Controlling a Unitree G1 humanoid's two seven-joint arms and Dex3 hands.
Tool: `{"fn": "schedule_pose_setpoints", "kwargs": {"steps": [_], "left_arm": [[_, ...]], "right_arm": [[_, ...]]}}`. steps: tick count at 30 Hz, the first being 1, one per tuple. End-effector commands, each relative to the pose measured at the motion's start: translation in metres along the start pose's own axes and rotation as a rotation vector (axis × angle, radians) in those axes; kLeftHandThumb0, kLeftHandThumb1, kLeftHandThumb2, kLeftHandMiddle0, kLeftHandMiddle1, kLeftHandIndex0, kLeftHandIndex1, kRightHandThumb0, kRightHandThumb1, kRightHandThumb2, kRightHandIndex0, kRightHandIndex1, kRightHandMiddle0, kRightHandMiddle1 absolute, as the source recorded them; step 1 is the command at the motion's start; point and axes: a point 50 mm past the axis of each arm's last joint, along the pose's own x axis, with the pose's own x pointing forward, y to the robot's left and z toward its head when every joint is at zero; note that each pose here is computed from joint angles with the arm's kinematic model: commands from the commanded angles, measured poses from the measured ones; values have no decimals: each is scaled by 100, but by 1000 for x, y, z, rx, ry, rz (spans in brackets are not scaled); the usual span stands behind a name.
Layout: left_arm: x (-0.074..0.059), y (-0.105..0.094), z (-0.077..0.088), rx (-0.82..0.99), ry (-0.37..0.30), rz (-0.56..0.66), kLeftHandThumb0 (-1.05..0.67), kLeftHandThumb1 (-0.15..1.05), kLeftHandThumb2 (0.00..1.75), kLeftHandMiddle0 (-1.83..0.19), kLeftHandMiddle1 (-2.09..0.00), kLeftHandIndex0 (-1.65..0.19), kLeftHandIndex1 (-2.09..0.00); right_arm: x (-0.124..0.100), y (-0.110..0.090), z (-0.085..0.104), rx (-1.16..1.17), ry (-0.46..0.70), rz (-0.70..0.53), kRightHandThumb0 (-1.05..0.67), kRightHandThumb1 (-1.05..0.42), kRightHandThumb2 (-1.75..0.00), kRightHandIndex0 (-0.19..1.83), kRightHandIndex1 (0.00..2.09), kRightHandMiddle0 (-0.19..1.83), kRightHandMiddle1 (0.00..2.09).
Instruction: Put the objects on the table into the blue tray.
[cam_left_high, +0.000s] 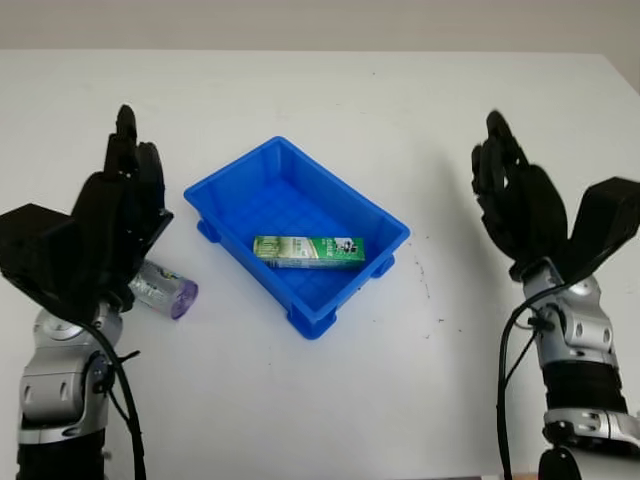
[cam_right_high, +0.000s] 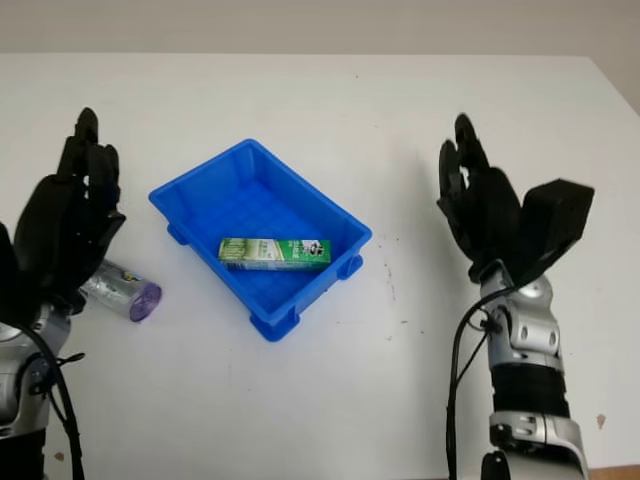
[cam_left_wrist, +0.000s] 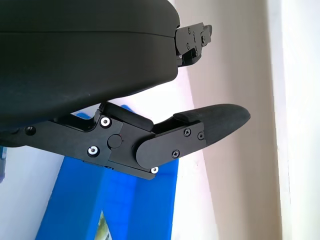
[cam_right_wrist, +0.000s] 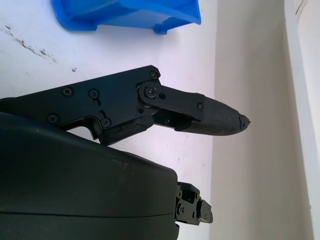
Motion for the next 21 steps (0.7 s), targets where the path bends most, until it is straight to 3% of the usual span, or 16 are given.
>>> {"fn": "schedule_pose_setpoints", "kwargs": {"steps": [1, 3, 4, 6, 7, 10, 13, 16, 21], "left_arm": [[-4, 20, 17, 108, -71, -64, -69, 105, 61, 19, 0, 19, 0], [-4, 37, 31, 179, -88, -190, -72, 105, 36, 16, -3, 15, -3], [-4, 45, 38, 210, -88, -249, -73, 98, 20, 14, -4, 13, -4], [-5, 58, 55, 332, -69, -319, -70, 87, 7, 8, -8, 5, -8], [-5, 62, 63, 396, -42, -337, -62, 75, 4, 1, -9, -1, -11], [-6, 69, 79, 558, 14, -414, -46, 62, 3, -9, -9, -11, -13], [-9, 71, 87, 766, 69, -503, -41, 61, 5, -15, -9, -15, -12], [-10, 71, 88, 956, 117, -562, -51, 66, 7, -19, -8, -17, -10], [-11, 70, 85, 1095, 166, -596, -44, 67, 6, -31, -9, -29, -11]], "right_arm": [[-5, 1, 6, -4, -35, -1, -74, -105, -66, -19, 0, -19, 0], [-6, 1, 7, 6, -46, 7, -75, -105, -66, -19, 0, -19, 0], [-7, 1, 8, 5, -47, 9, -75, -105, -66, -19, 0, -19, 0], [-7, 1, 8, -2, -47, 7, -75, -105, -66, -19, 0, -19, 0], [-7, 0, 8, -2, -45, 5, -74, -105, -66, -19, 0, -19, 0], [-7, -2, 8, 2, -42, 2, -73, -105, -67, -19, 0, -19, 0], [-5, -2, 8, 16, -39, 4, -74, -105, -65, -19, 0, -19, 0], [-3, -1, 10, 14, -39, 12, -75, -105, -64, -19, 0, -19, 0], [0, -2, 15, 15, -43, 35, -77, -105, -63, -19, 0, -19, 0]]}}
